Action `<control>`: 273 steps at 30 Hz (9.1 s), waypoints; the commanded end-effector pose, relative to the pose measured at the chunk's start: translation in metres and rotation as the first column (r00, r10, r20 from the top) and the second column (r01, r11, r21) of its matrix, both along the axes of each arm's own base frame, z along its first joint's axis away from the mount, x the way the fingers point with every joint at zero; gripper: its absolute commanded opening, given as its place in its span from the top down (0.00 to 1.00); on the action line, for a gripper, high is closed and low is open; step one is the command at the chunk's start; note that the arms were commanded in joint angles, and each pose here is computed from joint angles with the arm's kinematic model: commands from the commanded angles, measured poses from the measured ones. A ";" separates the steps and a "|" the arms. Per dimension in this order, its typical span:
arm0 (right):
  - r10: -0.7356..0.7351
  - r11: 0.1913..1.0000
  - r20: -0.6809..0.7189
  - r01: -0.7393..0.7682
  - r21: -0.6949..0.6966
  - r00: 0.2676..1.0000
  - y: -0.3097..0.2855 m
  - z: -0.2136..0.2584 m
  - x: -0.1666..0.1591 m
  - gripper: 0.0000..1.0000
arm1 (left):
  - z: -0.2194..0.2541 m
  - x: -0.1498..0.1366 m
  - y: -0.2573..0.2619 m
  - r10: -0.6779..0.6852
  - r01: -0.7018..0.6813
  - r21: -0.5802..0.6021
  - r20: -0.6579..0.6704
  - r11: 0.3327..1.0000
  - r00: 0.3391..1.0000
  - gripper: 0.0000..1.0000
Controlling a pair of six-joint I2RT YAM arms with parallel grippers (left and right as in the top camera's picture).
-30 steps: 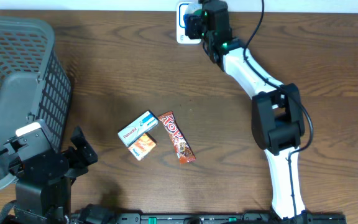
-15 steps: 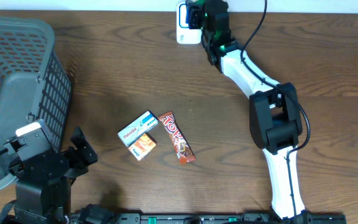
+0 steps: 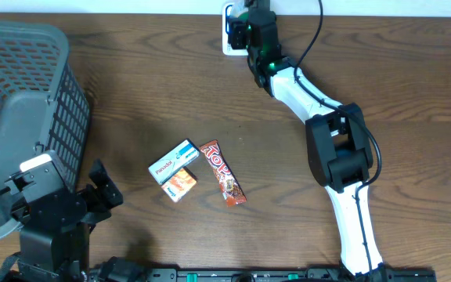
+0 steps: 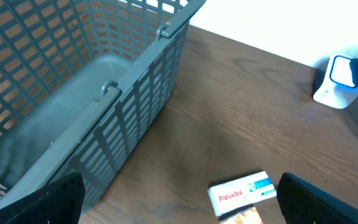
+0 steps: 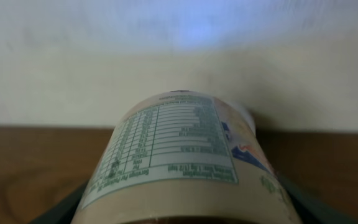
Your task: Scan the item barcode
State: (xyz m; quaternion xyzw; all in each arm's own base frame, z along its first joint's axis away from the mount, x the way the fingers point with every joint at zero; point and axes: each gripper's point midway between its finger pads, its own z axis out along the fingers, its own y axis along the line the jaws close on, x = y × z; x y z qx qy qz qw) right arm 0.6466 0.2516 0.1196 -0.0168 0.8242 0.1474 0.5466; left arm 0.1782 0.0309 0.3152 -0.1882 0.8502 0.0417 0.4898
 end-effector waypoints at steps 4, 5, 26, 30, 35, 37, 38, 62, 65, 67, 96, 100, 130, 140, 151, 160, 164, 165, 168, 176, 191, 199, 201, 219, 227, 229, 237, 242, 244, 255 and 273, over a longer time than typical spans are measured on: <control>-0.065 0.994 -0.007 0.064 -0.092 0.998 -0.035 0.111 -0.035 0.55 | 0.005 -0.001 0.001 0.001 -0.001 0.005 0.011 1.000 1.000 0.02; -0.102 0.988 -0.023 0.099 -0.116 0.994 -0.049 0.124 -0.044 0.52 | 0.005 -0.001 0.001 0.001 -0.001 0.005 0.010 1.000 1.000 0.02; -0.723 0.610 -0.640 0.675 -0.414 0.260 -0.475 0.040 -0.243 0.39 | 0.005 -0.001 0.001 0.001 -0.001 0.005 0.010 1.000 1.000 0.02; -0.646 0.604 -0.753 0.685 -0.408 0.121 -0.502 -0.015 -0.269 0.41 | 0.005 -0.001 0.001 0.001 -0.001 0.005 0.010 1.000 1.000 0.02; -0.522 0.616 -0.853 0.687 -0.385 -0.011 -0.509 -0.076 -0.294 0.43 | 0.005 -0.001 0.001 0.001 -0.001 0.005 0.010 1.000 1.000 0.02; -0.504 0.611 -0.862 0.688 -0.392 -0.044 -0.513 -0.087 -0.302 0.42 | 0.005 -0.001 0.001 0.001 -0.001 0.005 0.010 1.000 1.000 0.02; -0.501 0.608 -0.864 0.689 -0.394 -0.051 -0.515 -0.090 -0.304 0.41 | 0.005 -0.001 0.001 0.001 -0.001 0.005 0.010 1.000 1.000 0.02; -0.441 0.687 -0.706 0.714 0.132 0.555 -0.455 0.128 -0.262 0.01 | 0.005 -0.001 0.001 0.001 -0.001 0.005 0.010 1.000 1.000 0.02; -0.394 0.799 -0.615 0.586 0.137 0.682 -0.383 0.175 -0.252 0.01 | 0.005 -0.001 0.001 0.001 -0.001 0.005 0.010 1.000 1.000 0.02; -0.343 0.870 -0.601 0.486 0.087 0.722 -0.329 0.183 -0.248 0.01 | 0.005 -0.001 0.001 0.001 -0.001 0.005 0.010 1.000 1.000 0.02; 0.063 0.836 -0.692 -0.417 -0.357 0.719 0.027 -0.063 -0.424 0.01 | 0.005 -0.001 0.001 0.001 -0.001 0.005 0.010 1.000 1.000 0.02; 0.032 0.813 -0.716 -0.435 -0.387 0.697 0.026 -0.086 -0.426 0.01 | 0.005 -0.001 0.001 0.001 -0.001 0.005 0.010 1.000 1.000 0.02; -0.134 0.586 -0.728 -0.539 -0.605 0.672 -0.011 -0.146 -0.441 0.45 | 0.005 -0.001 0.001 0.001 -0.001 0.005 0.010 1.000 1.000 0.02; -0.113 0.626 -0.786 -0.571 -0.531 0.608 -0.006 -0.147 -0.447 0.95 | 0.005 -0.001 0.001 0.001 -0.001 0.005 0.010 1.000 1.000 0.02; 0.347 0.676 -0.931 -0.718 0.164 0.114 0.062 -0.066 -0.471 0.99 | 0.005 -0.001 0.001 0.001 -0.001 0.005 0.010 1.000 1.000 0.02; 0.609 0.699 -0.793 -0.481 0.530 0.011 0.028 -0.048 -0.426 0.99 | 0.005 -0.001 0.001 0.001 -0.001 0.005 0.010 1.000 1.000 0.02; 0.598 0.755 -0.801 -0.358 0.550 0.030 0.009 -0.068 -0.415 0.99 | 0.005 -0.001 0.001 0.001 -0.001 0.005 0.010 1.000 1.000 0.02; 0.590 0.766 -0.807 -0.340 0.546 0.032 0.005 -0.072 -0.415 0.99 | 0.005 -0.001 0.001 0.001 -0.001 0.005 0.011 1.000 1.000 0.02; 0.540 0.806 -0.841 -0.317 0.500 0.045 -0.006 -0.082 -0.412 0.99 | 0.005 -0.001 0.001 0.001 -0.001 0.005 0.010 1.000 1.000 0.02; 0.345 0.913 -0.932 -0.268 0.307 0.109 -0.035 -0.104 -0.397 0.93 | 0.005 -0.001 0.001 0.001 -0.001 0.005 0.010 1.000 1.000 0.02; 0.130 0.979 -0.976 -0.178 0.099 0.175 -0.098 -0.128 -0.373 0.64 | 0.005 -0.001 0.001 0.001 -0.001 0.005 0.010 1.000 1.000 0.02; 0.170 0.955 -0.955 -0.280 0.098 0.244 -0.098 -0.128 -0.360 0.01 | 0.005 -0.001 0.001 0.001 -0.001 0.005 0.010 1.000 1.000 0.02; 0.289 0.929 -0.924 -0.304 0.209 0.249 -0.080 -0.120 -0.357 0.01 | 0.005 -0.001 0.001 0.001 -0.001 0.005 0.010 1.000 1.000 0.02; 0.358 0.902 -0.875 -0.362 0.235 0.325 -0.065 -0.157 -0.368 0.03 | 0.005 -0.001 0.001 0.001 -0.001 0.005 0.010 1.000 1.000 0.02; 0.311 0.918 -0.908 -0.337 0.210 0.280 -0.074 -0.175 -0.394 0.30 | 0.005 -0.001 0.001 0.001 -0.001 0.005 0.010 1.000 1.000 0.02; 0.306 0.917 -0.912 -0.341 0.206 0.272 -0.074 -0.178 -0.400 0.31 | 0.005 -0.001 0.001 0.001 -0.001 0.005 0.010 1.000 1.000 0.02; 0.216 0.943 -0.923 -0.312 0.114 0.317 -0.083 -0.194 -0.402 0.26 | 0.005 -0.001 0.001 0.001 -0.001 0.005 0.010 1.000 1.000 0.02; 0.205 0.945 -0.923 -0.312 0.100 0.326 -0.085 -0.195 -0.400 0.30 | 0.005 -0.001 0.001 0.001 -0.001 0.005 0.010 1.000 1.000 0.02; 0.207 0.945 -0.920 -0.312 0.099 0.334 -0.084 -0.195 -0.398 0.34 | 0.005 -0.001 0.001 0.001 -0.001 0.005 0.010 1.000 1.000 0.02; 0.180 0.959 -0.942 -0.263 0.104 0.282 -0.086 -0.237 -0.405 0.47 | 0.005 -0.001 0.001 0.001 -0.001 0.005 0.010 1.000 1.000 0.02; 0.152 0.982 -0.961 -0.145 0.120 0.232 -0.099 -0.248 -0.407 0.69 | 0.005 -0.001 0.001 0.001 -0.001 0.005 0.010 1.000 1.000 0.02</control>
